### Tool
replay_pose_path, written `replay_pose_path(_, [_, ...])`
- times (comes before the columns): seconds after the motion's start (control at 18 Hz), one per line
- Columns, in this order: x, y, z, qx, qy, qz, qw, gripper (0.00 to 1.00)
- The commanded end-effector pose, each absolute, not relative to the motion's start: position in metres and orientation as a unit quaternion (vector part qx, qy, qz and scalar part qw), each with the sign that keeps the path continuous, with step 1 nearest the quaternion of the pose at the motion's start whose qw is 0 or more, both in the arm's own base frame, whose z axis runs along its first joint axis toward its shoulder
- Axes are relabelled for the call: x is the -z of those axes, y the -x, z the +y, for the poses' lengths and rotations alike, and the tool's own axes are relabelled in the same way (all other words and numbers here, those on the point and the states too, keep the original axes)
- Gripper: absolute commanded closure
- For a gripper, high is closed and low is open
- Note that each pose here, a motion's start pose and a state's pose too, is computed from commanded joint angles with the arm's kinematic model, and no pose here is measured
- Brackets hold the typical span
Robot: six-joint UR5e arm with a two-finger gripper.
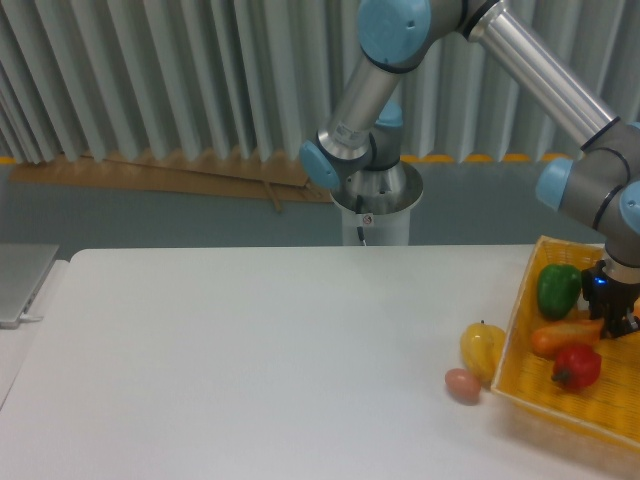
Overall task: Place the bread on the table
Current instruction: 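Lower the gripper onto the bread loaf and close on it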
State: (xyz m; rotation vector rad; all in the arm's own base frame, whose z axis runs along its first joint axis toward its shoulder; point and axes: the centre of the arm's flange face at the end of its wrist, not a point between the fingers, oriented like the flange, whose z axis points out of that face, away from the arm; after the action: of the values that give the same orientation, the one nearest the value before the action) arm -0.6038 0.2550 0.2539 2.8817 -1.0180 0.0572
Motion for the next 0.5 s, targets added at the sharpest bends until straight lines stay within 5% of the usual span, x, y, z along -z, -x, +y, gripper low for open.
replay_pose_path(0.5, [-0.278,0.596,0.256,-0.026,-0.943,-0.331,0.023,0.69])
